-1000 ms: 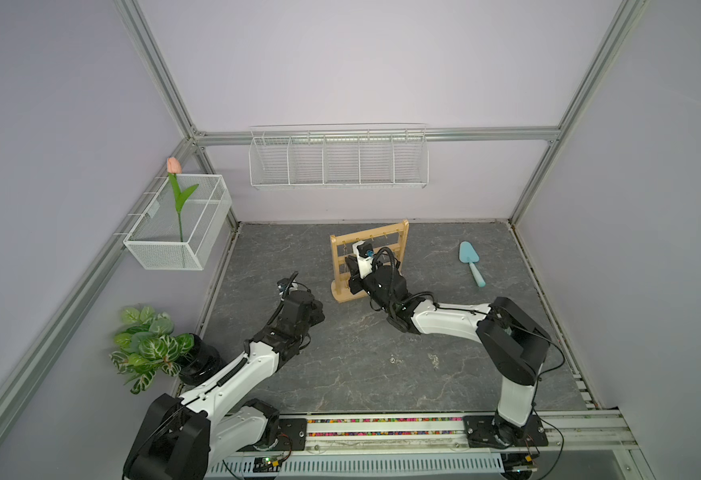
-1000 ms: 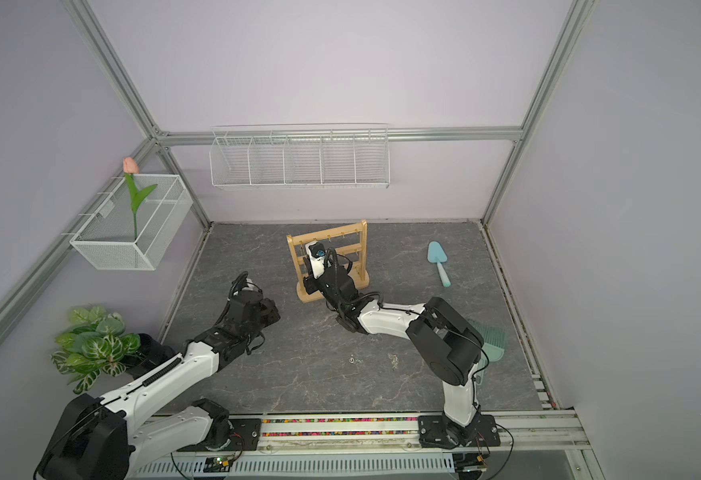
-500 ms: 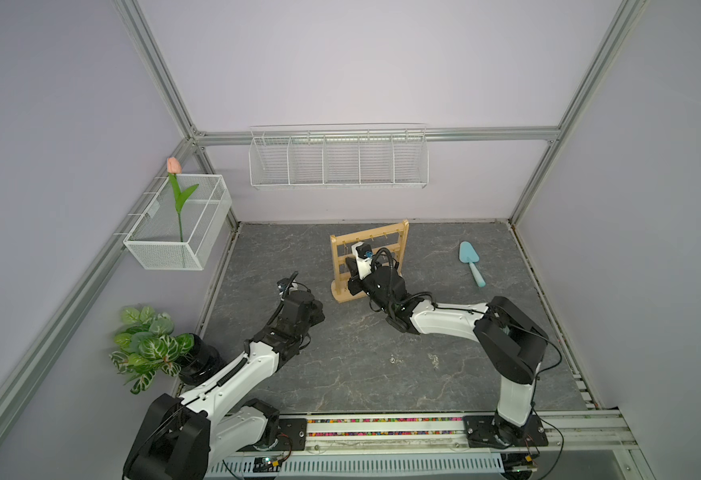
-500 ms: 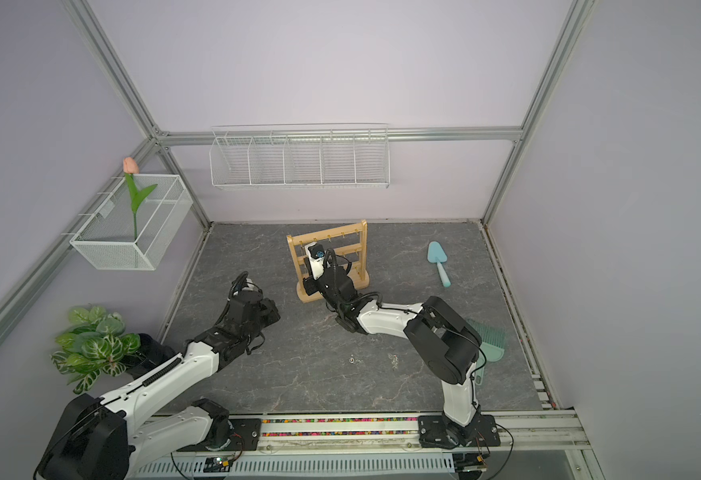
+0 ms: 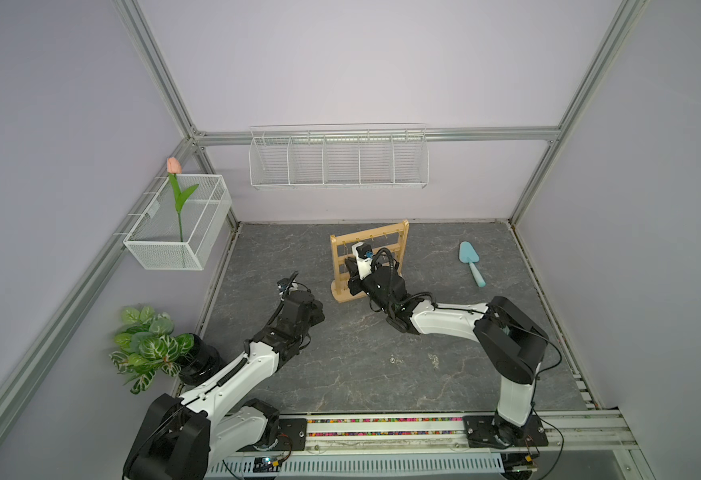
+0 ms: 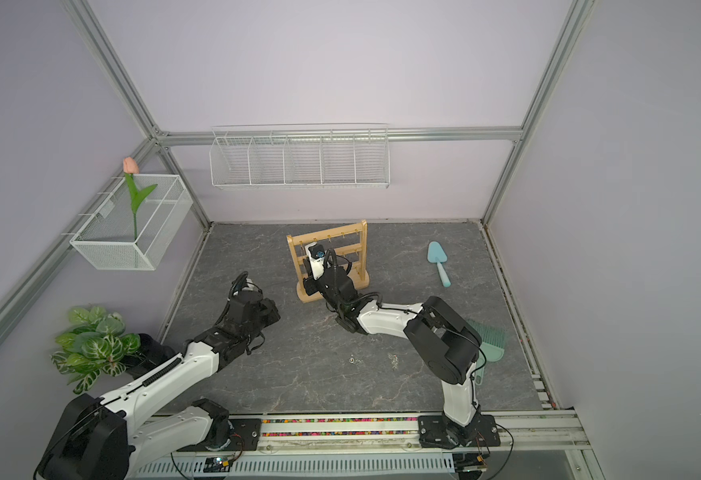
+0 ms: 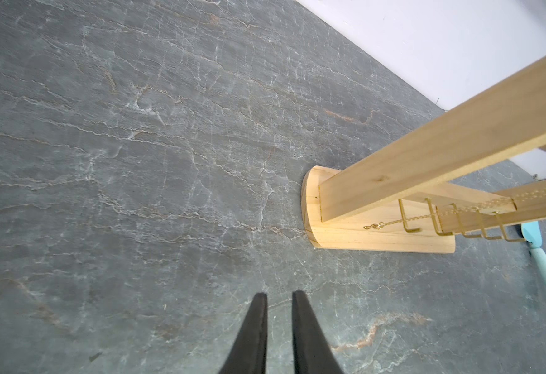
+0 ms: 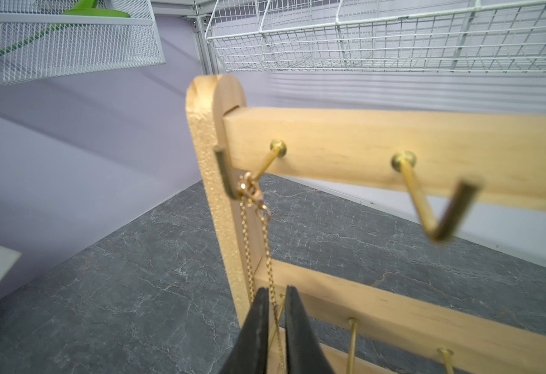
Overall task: Hang the necklace on the jewelry display stand
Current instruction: Adjust the necklace on the stand.
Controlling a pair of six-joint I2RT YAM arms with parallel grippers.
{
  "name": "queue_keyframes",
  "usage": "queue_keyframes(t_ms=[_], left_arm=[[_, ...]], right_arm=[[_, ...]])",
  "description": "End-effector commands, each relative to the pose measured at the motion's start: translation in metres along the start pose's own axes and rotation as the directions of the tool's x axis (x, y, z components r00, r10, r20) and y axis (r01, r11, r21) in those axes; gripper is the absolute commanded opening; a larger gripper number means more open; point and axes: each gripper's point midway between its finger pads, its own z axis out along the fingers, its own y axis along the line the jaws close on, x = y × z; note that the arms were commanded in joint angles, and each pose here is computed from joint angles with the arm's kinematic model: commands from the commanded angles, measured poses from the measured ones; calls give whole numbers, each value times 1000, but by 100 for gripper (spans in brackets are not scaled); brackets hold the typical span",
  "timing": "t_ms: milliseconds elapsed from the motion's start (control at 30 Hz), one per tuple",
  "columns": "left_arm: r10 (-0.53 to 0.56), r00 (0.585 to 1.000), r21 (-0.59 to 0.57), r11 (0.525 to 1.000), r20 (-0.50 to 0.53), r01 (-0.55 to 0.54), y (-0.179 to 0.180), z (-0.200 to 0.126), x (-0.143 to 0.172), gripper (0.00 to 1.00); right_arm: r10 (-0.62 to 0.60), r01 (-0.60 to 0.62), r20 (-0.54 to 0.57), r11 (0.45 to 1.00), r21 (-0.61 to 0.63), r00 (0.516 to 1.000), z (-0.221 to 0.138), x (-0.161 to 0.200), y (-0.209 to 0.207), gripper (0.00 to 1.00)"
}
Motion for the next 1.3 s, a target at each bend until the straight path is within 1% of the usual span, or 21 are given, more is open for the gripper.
queue_keyframes(t_ms=[0,167,300,333,500,633,800,900,1000,1067,1133,1200,1267], left_arm=[[-7,1000,1,1000,14,7,-1,-1,-5,19],[-8,1000,4,1000,7,8,-3,-1,-6,18],[-1,1000,11,1000,-16,1,-7,1,-4,18],[-2,1000,16,1000,-18,2,-8,1,-4,18],[-3,1000,39,999,-18,4,-14,-2,-7,18],[10,1000,52,999,-19,-10,-22,-6,-7,18],[29,999,58,998,-15,-28,-30,-11,-7,18],[26,1000,62,998,-14,-25,-32,-13,-8,18],[42,999,80,996,-21,-40,-38,-17,-6,18],[72,997,93,993,-43,-68,-44,-20,4,18],[105,991,106,990,-83,-96,-49,-22,20,18],[146,981,118,984,-129,-131,-52,-27,40,18],[219,960,163,968,-176,-192,-62,-37,64,18]], right_arm=[[7,-8,30,1000,12,1000,-4,-6,-5,19],[1,-1,37,1000,13,999,-9,-9,-5,21],[-2,1,44,1000,21,999,-15,-13,-7,25],[-3,2,46,1000,24,999,-18,-14,-8,28],[-9,7,49,999,40,999,-31,-18,-13,32],[-14,12,43,999,43,999,-42,-20,-15,39],[-17,15,35,998,55,999,-54,-21,-20,43],[-24,23,30,998,60,999,-59,-24,-22,44],[-17,15,41,998,63,999,-70,-33,-24,46],[-2,3,-21,998,65,1000,-84,-21,-29,49],[50,-44,-112,997,63,992,-95,-9,-35,52],[116,-100,-228,992,78,967,-112,9,-42,53],[159,-129,-349,986,108,923,-136,31,-50,54]])
